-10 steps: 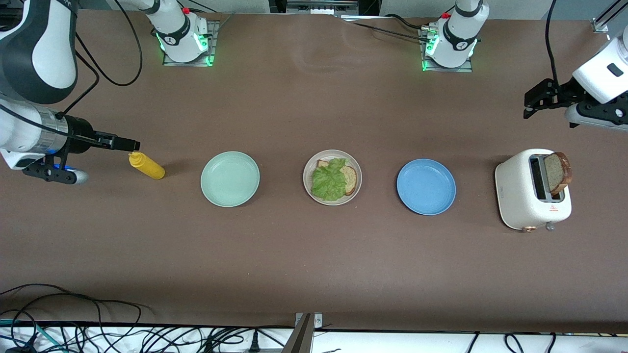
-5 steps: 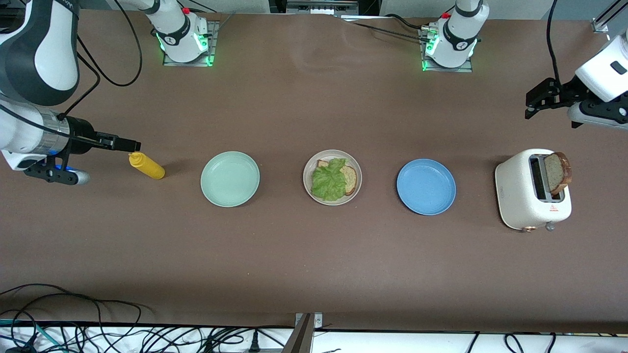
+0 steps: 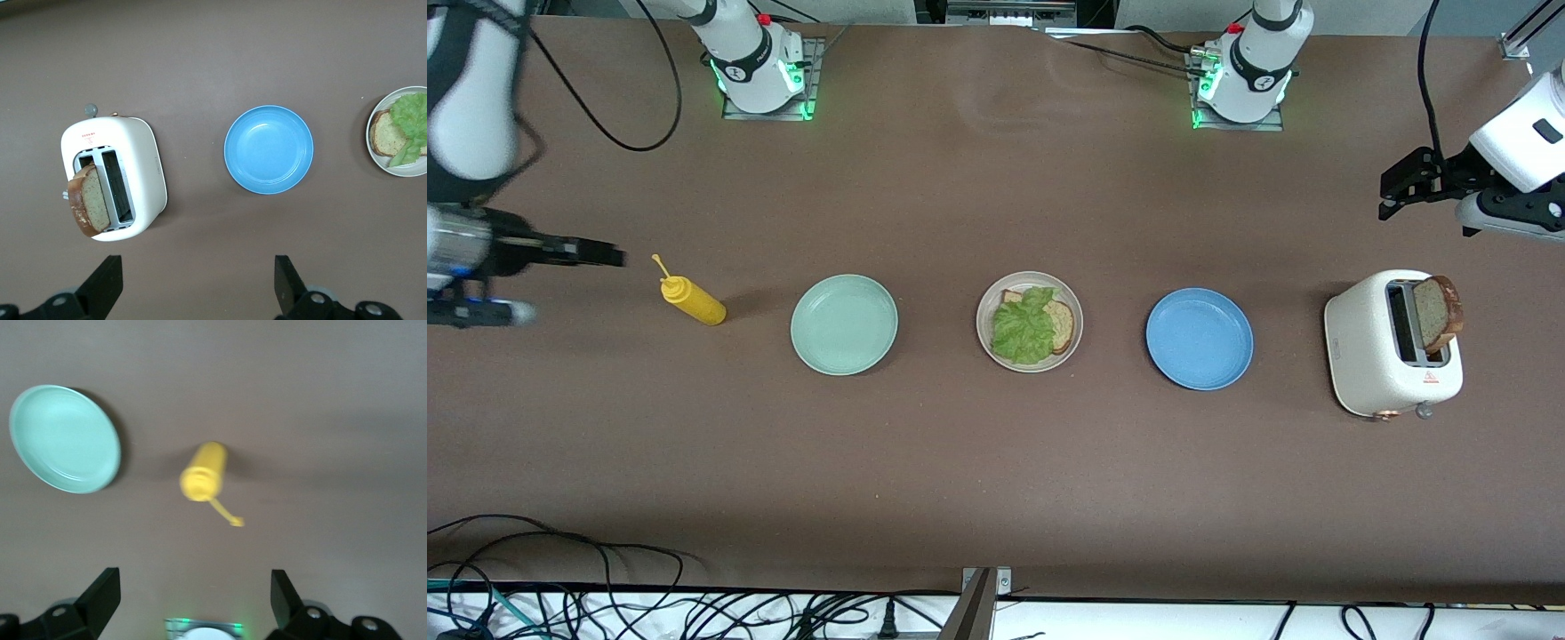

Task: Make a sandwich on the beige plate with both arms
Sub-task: 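Lower the open right gripper beside the yellow mustard bottle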

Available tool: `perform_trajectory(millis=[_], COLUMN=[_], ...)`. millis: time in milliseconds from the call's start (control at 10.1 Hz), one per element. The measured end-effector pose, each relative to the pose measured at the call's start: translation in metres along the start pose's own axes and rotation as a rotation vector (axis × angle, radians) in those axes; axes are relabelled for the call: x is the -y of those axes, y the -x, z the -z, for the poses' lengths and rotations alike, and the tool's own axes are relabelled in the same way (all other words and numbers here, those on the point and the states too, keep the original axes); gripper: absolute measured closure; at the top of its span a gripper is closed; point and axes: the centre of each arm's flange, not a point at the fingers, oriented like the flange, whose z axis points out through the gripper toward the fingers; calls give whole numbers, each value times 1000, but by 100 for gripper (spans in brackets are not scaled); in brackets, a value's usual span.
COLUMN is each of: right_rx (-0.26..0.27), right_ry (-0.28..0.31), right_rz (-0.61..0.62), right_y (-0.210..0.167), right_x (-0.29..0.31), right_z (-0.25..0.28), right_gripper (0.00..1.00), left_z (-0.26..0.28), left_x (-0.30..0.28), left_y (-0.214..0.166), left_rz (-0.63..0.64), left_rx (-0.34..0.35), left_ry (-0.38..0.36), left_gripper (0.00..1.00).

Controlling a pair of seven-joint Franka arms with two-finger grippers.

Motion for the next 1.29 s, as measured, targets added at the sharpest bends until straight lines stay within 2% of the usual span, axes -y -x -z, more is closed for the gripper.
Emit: perform_trajectory(millis=[99,497,795,894,994,1292], right_rx=[-2,12,13,2,-19,-136], right_ry=[-8,-1,-16,-39,-86,-252], right_rz=[10,33,104,149,191,368], right_y=[4,-1,1,3,6,8], right_x=[-16,-3,-51,-74,-95,-130], right_z=[1,-6,-26,-39,-52,-85], right_gripper=[0,0,0,0,0,0], left_z=[0,0,0,0,1,0], left_x=[0,1,1,2,2,2], left_y=[0,-1,-1,-1,-1,-2], left_rz=[0,2,2,3,3,3], left_rx=[-1,-1,-1,-1,-2,0], left_ry=[0,0,0,0,-1,-1], left_gripper=[0,0,0,0,0,0])
